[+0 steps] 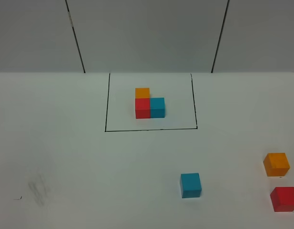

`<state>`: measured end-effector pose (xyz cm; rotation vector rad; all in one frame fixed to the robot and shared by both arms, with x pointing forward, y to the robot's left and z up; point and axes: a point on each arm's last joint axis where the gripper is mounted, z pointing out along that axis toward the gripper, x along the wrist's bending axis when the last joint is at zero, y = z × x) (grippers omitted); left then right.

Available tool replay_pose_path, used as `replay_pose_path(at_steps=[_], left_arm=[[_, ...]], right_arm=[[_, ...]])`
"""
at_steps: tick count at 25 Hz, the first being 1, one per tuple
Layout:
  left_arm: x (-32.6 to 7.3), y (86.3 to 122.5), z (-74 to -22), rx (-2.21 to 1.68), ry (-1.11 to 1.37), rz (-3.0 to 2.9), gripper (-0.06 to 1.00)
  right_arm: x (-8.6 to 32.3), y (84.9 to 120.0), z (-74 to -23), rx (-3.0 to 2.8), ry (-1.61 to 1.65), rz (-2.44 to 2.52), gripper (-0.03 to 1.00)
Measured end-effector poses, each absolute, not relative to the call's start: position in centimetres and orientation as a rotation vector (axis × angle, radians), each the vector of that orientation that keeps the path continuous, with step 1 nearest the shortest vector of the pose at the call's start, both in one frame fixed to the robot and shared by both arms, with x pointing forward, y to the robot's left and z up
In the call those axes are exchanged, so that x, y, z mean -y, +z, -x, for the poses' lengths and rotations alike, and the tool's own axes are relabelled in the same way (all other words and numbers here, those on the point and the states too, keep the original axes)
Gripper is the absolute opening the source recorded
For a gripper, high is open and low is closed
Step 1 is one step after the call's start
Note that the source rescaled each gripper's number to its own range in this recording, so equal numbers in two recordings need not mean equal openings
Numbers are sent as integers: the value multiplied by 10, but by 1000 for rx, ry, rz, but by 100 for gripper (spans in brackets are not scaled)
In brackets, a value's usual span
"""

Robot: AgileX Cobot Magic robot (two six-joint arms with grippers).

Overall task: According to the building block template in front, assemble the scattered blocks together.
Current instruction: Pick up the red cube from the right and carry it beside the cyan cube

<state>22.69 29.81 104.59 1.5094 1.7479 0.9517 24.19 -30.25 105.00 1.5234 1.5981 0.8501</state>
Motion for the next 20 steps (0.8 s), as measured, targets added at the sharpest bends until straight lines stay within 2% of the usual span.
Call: replay_pose_path(at_steps=[4,8,11,16,20], left_arm=[[-298,1046,-227,-1749,952,-1509,99],[-298,1046,-227,-1749,952,-1509,99],[-298,1046,-227,-1749,952,-1509,99],[-298,1046,-227,-1749,952,-1509,99],[-298,1046,-227,-1749,952,-1509,99]], right_arm=[[302,1059,-269,-1665,789,-1578,70],[300,1062,-313,-1797,684,-1662,61],[298,1059,-348,-1889,612,-1721,59],[295,1048,-407,-2023,478,-1781,59],[292,1038,-441,-2117,406,-1810,67]])
